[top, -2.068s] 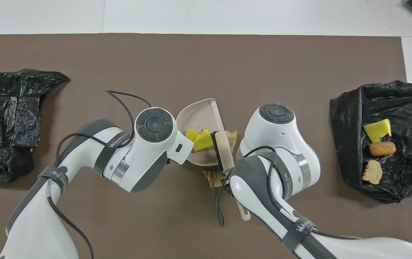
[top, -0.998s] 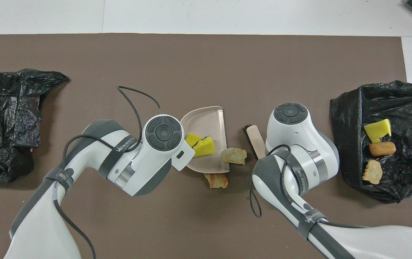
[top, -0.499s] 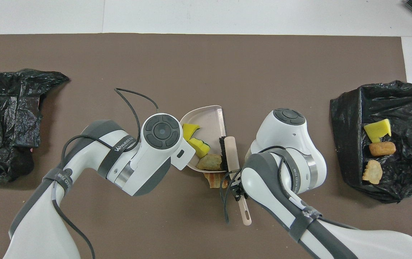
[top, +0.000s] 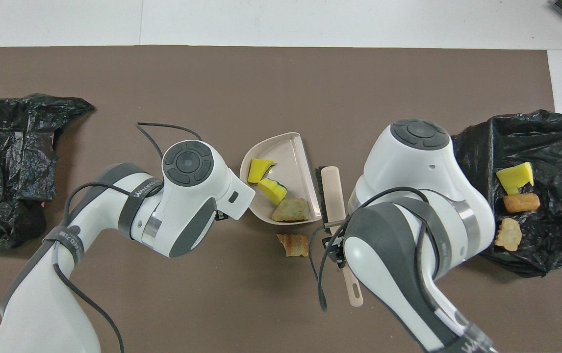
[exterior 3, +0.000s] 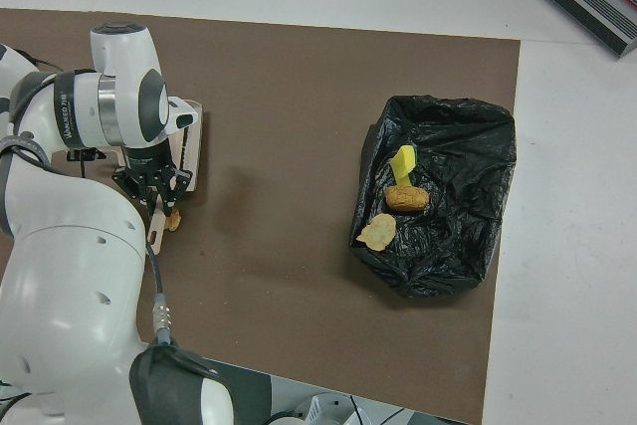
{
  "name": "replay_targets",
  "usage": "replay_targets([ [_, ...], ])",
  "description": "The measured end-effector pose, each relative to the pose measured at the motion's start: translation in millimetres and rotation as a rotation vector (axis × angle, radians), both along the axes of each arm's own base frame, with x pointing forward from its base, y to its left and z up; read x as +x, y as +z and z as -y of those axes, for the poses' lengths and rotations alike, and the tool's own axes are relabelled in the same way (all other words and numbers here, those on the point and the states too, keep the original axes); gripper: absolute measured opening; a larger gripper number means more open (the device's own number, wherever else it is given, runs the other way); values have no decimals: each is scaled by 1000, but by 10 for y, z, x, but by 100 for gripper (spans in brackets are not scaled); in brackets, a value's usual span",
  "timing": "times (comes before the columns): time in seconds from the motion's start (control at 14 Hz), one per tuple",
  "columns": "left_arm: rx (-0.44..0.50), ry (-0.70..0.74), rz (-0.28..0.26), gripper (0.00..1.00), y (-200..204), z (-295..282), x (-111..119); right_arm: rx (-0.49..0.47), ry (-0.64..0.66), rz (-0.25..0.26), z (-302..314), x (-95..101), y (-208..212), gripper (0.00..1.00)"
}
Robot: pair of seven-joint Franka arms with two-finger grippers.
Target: Sweep and dump trash in bin
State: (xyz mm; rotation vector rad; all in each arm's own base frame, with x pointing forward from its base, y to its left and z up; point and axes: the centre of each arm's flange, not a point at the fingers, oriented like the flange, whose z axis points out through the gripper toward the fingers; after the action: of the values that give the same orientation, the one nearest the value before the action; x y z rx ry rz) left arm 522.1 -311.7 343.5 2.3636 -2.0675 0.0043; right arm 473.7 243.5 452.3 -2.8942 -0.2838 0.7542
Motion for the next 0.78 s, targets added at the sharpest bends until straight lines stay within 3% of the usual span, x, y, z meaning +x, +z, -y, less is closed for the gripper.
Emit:
replay_targets([
  [0.36, -35, -70, 62, 31, 308, -507, 490, -27, 2, 56, -47, -556, 757, 26],
  [0.57, -25, -98, 58, 31, 542, -949, 750, -12, -39, 39, -93, -700, 672, 26],
  [0.78, -16, -132, 48, 31, 851, -1474, 984, -56, -61, -13, -149, -841, 377, 26],
])
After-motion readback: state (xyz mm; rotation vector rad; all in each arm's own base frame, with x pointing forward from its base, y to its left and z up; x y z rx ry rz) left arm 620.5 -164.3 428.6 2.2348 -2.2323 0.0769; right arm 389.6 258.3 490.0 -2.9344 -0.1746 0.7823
